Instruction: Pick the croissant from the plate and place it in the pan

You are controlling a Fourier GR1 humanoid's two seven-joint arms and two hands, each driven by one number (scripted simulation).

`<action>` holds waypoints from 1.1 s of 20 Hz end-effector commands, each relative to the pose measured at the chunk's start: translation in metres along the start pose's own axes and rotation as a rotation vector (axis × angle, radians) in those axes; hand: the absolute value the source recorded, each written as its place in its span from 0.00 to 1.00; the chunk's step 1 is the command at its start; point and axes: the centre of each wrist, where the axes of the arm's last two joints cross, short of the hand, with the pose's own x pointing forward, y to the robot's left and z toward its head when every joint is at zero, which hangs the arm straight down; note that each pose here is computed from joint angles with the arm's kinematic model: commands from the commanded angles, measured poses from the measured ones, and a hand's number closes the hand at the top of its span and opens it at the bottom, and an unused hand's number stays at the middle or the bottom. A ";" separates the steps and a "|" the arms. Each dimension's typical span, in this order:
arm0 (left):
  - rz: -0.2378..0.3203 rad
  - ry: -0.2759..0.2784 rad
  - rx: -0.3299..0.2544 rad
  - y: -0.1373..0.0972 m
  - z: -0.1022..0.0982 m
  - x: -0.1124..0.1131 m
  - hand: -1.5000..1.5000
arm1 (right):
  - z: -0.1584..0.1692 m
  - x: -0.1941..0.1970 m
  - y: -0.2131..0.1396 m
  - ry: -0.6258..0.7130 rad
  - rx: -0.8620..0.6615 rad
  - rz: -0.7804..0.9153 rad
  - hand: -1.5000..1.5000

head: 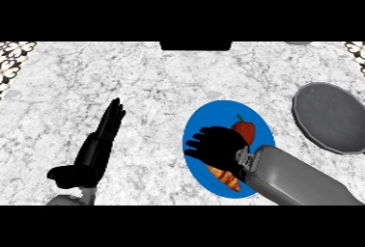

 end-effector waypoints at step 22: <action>-0.007 -0.007 0.007 -0.006 -0.008 0.003 0.50 | -0.061 -0.004 0.035 -0.004 0.107 0.103 1.00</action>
